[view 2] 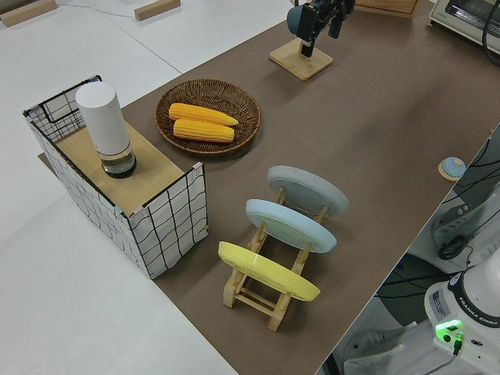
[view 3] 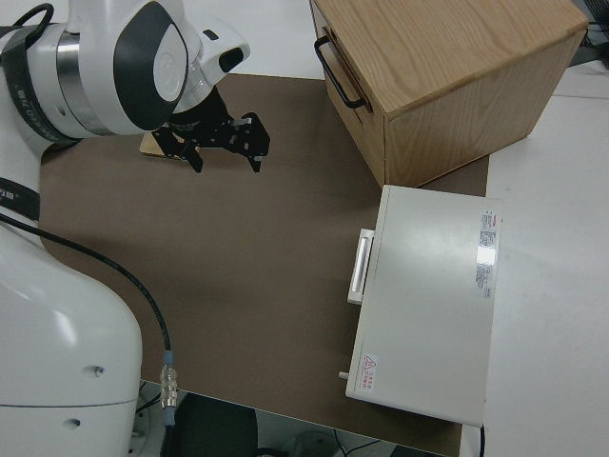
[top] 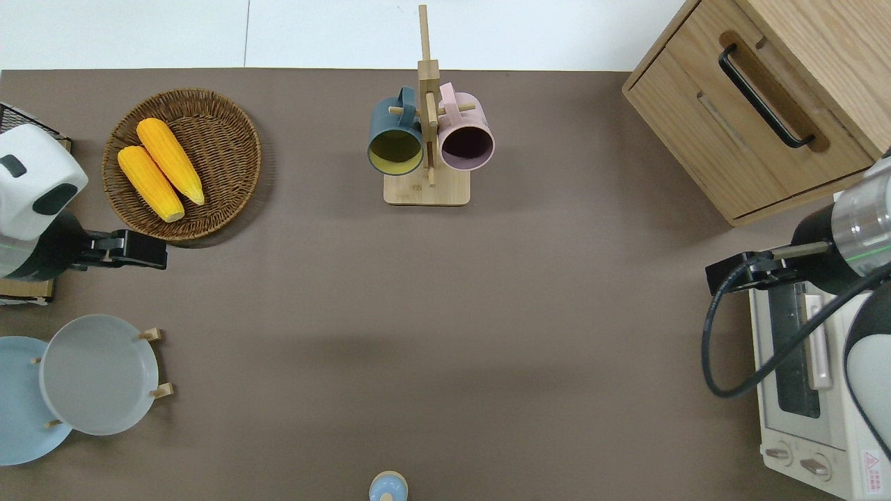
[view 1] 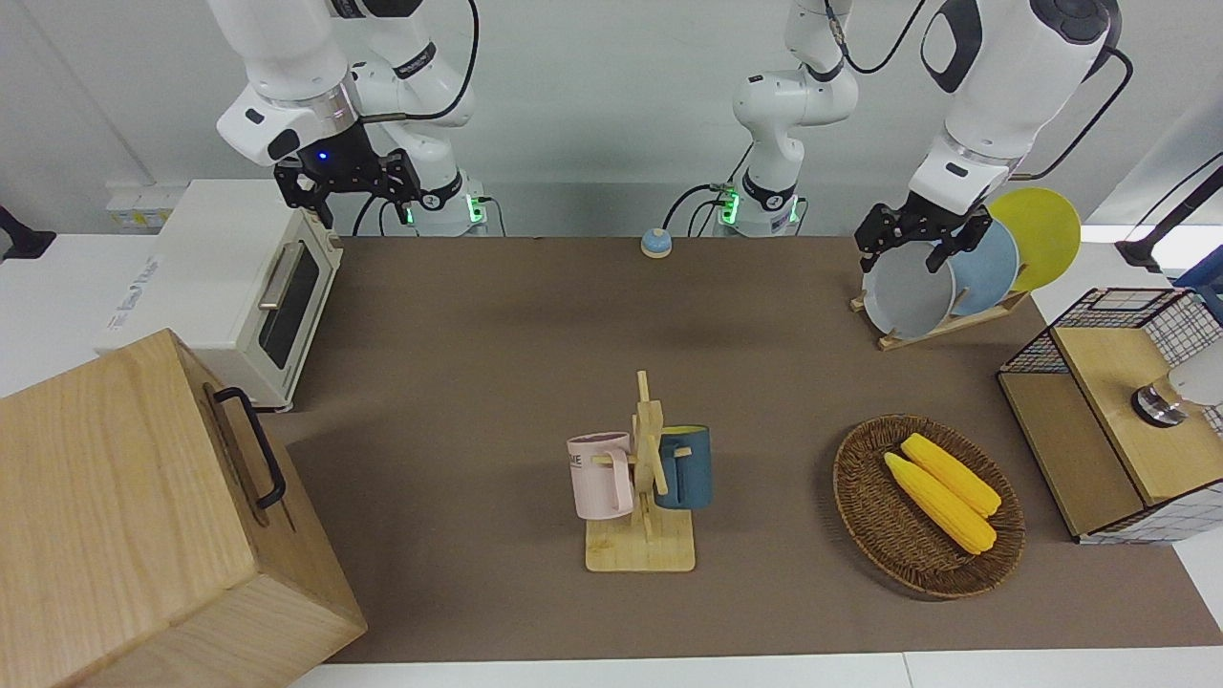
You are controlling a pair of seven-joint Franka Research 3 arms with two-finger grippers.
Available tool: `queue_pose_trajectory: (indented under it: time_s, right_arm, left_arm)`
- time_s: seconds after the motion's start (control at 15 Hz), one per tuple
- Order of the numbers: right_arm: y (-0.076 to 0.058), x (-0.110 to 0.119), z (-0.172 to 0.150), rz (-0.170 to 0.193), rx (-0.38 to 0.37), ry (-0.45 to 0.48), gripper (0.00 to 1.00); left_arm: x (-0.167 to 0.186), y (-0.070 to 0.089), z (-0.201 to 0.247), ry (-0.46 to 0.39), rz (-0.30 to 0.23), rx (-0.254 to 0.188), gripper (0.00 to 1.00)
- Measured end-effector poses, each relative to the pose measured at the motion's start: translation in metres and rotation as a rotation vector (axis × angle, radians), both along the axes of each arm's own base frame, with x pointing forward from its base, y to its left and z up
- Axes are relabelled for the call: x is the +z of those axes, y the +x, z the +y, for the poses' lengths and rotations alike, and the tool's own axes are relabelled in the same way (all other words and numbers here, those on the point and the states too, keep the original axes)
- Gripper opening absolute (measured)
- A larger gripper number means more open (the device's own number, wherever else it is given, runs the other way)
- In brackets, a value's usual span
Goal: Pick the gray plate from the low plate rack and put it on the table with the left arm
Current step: 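Lower the left gripper toward the gray plate in the low rack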
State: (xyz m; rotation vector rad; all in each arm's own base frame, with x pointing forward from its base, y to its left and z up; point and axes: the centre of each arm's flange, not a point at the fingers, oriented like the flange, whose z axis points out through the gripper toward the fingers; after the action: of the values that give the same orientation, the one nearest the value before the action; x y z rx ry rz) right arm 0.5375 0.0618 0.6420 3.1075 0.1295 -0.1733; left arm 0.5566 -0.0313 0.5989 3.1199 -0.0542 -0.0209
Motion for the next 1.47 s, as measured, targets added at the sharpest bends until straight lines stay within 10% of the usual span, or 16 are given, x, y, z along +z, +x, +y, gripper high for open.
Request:
queue_pose_trajectory:
  time_s: [1.47]
  right_arm:
    - [0.0, 0.0, 0.0, 0.0, 0.0, 0.0, 0.99]
  left_arm:
    - [0.002, -0.015, 0.001, 0.006, 0.059, 0.003, 1.0]
